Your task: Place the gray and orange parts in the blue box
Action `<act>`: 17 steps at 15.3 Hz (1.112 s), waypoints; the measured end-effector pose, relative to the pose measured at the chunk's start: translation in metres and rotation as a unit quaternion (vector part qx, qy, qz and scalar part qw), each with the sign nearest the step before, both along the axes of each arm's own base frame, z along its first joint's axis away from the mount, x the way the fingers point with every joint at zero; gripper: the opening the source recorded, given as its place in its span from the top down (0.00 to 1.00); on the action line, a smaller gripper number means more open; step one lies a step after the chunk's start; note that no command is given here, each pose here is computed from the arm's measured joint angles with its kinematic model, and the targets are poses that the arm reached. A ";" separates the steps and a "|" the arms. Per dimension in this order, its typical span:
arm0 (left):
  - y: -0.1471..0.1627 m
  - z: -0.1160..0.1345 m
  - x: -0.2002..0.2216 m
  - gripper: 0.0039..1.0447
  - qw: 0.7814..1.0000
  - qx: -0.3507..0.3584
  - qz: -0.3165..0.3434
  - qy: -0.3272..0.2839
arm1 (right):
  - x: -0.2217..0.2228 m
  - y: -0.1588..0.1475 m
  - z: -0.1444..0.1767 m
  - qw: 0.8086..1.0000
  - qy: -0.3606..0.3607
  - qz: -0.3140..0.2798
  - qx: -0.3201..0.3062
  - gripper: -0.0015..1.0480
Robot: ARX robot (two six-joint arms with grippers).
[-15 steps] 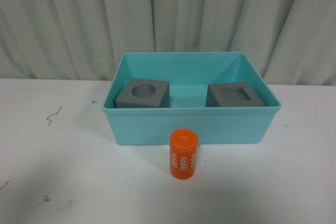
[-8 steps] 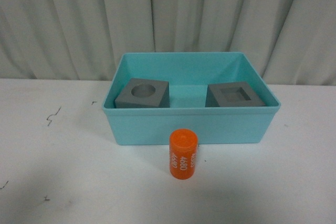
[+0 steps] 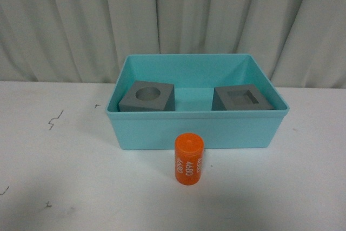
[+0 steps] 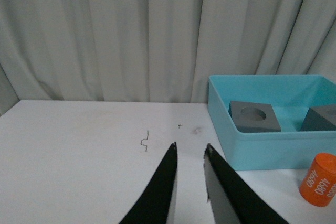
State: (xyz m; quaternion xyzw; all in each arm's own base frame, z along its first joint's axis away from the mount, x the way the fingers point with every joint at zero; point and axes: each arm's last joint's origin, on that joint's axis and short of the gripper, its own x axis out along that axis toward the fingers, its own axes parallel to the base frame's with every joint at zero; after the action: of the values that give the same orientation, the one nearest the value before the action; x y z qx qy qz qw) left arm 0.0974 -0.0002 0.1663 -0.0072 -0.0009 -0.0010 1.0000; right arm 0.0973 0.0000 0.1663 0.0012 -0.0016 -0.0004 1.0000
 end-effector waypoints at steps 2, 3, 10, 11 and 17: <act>0.000 0.000 0.000 0.60 1.000 0.000 0.000 0.000 | 0.000 0.000 0.000 1.000 0.000 0.000 0.000 0.06; 0.000 0.000 0.000 0.48 1.000 0.000 0.000 0.000 | 0.000 0.000 0.000 1.000 0.000 0.000 0.000 0.06; 0.000 0.000 0.000 0.07 1.000 0.000 0.000 0.000 | 0.000 0.001 -0.001 0.999 0.029 -0.022 -0.007 0.06; 0.000 0.000 0.000 0.06 1.000 0.000 0.001 0.000 | 0.007 0.005 0.002 0.998 0.047 -0.040 -0.017 0.06; 0.000 0.000 0.000 0.06 1.000 0.000 0.000 0.000 | 0.150 0.064 0.064 0.978 0.179 0.083 0.068 0.06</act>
State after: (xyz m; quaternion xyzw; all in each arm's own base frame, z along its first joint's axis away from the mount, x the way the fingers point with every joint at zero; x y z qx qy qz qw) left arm 0.0974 -0.0001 0.1663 -0.0070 -0.0009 -0.0006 1.0000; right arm 0.2472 0.0637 0.2303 0.0692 0.1777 0.0823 0.9782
